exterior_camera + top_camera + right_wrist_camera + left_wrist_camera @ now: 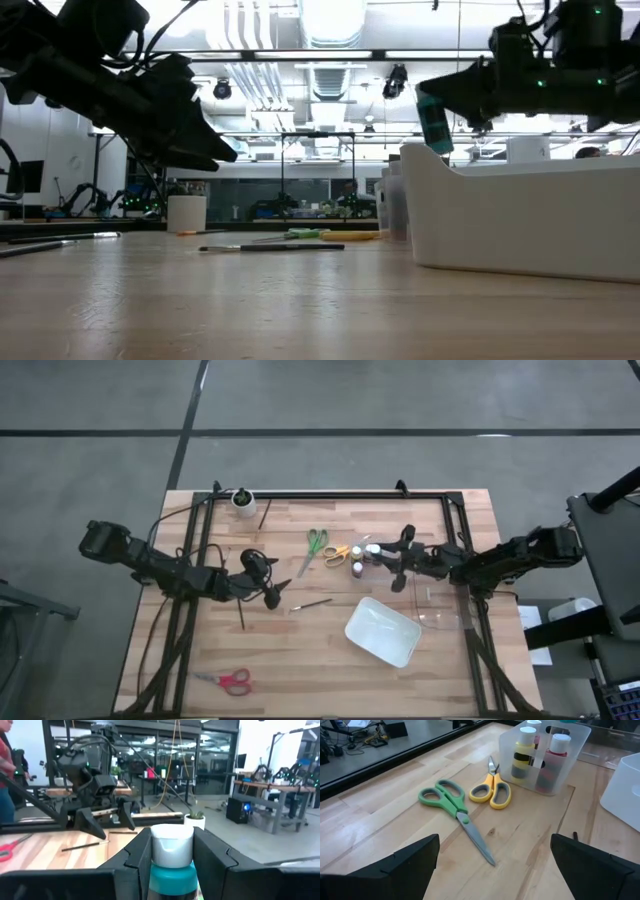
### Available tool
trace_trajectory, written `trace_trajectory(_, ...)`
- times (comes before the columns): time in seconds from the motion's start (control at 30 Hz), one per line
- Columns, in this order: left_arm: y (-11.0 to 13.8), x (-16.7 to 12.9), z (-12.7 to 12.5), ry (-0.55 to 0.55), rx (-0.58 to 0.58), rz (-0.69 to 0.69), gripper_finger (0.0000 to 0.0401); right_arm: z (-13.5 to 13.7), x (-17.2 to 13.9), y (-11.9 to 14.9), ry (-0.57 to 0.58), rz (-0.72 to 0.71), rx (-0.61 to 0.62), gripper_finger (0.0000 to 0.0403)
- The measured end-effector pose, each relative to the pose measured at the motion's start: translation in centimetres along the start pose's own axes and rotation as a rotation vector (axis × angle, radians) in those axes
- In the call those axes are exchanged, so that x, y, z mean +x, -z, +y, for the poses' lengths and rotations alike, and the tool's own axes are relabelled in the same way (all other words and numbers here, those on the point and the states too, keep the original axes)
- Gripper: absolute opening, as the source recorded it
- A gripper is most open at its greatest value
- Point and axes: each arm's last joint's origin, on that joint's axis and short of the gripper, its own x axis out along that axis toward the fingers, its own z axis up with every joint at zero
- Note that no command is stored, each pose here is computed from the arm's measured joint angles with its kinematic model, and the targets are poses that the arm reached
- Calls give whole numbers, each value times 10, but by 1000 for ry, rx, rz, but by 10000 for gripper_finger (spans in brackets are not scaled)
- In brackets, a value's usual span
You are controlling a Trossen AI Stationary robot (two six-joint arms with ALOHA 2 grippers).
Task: Pick & Place Paint Supplies
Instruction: Put the blue paint bottle into the left transparent bin
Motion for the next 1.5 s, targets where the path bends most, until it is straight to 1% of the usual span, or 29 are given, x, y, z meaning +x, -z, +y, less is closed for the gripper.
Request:
trace_trajectory(0.37, 0, 0, 0, 0, 0, 0, 388, -2, -13, 12, 14, 56, -9, 106)
trace_trajectory(0.5, 0, 0, 0, 0, 0, 0, 388, -3, -18, 18, 18, 85, 44, 106)
trace_trajectory(0.63, 0, 0, 0, 0, 0, 0, 388, -3, -19, 20, 25, 106, 61, 106)
trace_trajectory(0.8, 0, 0, 0, 0, 0, 0, 388, -2, -11, 13, 23, 71, 66, 106)
trace_trajectory(0.93, 0, 0, 0, -1, 0, 0, 388, 0, 0, 10, 19, 69, 39, 106)
trace_trajectory(1.07, 0, 0, 0, -1, 0, 1, 388, 1, 7, 19, 14, 94, 29, 106)
trace_trajectory(1.23, 0, 0, 0, -1, 0, 1, 388, 4, 7, 29, 4, 34, 14, 106)
trace_trajectory(1.33, 0, 0, 0, -1, 0, 1, 388, 4, 7, 40, 25, 90, 8, 106)
trace_trajectory(1.5, 0, 0, 0, 0, -1, 0, 388, 4, 7, 46, 35, 118, -14, 106)
